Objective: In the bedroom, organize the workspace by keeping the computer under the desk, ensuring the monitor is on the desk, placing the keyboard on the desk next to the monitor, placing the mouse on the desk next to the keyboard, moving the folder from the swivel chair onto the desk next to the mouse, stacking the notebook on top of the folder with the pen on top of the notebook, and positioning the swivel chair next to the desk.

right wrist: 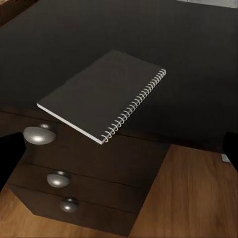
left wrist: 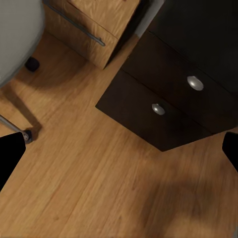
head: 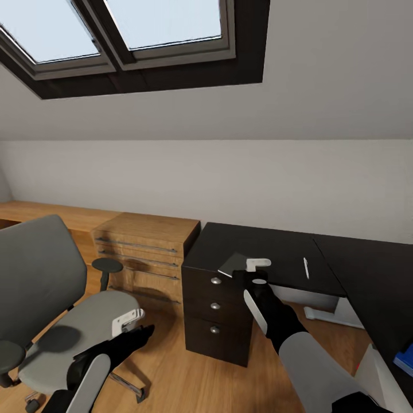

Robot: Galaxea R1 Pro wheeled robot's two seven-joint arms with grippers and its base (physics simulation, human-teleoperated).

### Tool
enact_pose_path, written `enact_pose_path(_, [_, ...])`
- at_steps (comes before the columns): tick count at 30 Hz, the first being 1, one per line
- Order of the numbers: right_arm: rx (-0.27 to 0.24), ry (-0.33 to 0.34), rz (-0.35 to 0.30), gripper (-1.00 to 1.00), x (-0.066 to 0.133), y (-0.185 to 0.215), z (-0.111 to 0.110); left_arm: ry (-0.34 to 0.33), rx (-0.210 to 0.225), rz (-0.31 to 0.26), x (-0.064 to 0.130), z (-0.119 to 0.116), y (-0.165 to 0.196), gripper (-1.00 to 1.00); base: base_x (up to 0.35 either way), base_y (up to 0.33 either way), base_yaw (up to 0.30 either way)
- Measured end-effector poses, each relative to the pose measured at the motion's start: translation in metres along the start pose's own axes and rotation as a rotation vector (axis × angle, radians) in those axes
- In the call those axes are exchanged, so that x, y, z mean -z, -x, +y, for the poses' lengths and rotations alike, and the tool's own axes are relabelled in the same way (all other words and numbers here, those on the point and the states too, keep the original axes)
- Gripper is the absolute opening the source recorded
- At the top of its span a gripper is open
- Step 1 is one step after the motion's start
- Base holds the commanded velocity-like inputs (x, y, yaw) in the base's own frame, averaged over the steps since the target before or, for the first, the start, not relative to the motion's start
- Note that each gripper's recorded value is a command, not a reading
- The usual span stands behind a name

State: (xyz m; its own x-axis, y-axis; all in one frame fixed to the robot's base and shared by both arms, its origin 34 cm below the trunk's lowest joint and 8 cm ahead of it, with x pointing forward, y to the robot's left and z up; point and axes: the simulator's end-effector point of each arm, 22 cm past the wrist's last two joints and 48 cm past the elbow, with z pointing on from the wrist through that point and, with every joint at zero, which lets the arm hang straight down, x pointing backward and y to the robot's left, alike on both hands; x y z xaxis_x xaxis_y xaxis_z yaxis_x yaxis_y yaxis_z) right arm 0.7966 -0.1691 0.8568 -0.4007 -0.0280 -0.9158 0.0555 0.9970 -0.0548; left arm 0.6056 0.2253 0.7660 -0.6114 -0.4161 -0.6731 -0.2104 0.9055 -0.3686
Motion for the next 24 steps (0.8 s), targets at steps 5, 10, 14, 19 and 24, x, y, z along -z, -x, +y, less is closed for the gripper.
enact_pose_path(5, [-0.001, 0.0, -0.003, 1.0, -0.002, -0.004, 0.0, 0.006, 0.012, -0.007, -0.003, 0.006, 0.0, 1.0, -0.001, 0.0, -0.001])
enact_pose_path(10, [-0.003, 0.002, -0.012, 1.0, -0.004, -0.01, 0.001, 0.009, 0.022, -0.011, -0.008, 0.012, -0.005, 1.0, 0.0, 0.0, 0.0])
enact_pose_path(14, [-0.004, 0.003, -0.013, 1.0, -0.006, -0.017, 0.002, 0.007, 0.022, -0.013, -0.012, 0.014, -0.01, 1.0, 0.0, 0.0, 0.0])
enact_pose_path(19, [-0.036, 0.009, -0.091, 1.0, -0.007, -0.021, 0.004, 0.004, 0.022, -0.016, -0.016, 0.016, -0.016, 1.0, 0.0, 0.0, 0.0])
enact_pose_path(24, [-0.081, 0.006, -0.202, 1.0, -0.005, -0.022, 0.002, -0.001, 0.02, -0.023, -0.02, 0.018, -0.021, 1.0, 0.0, 0.0, 0.0])
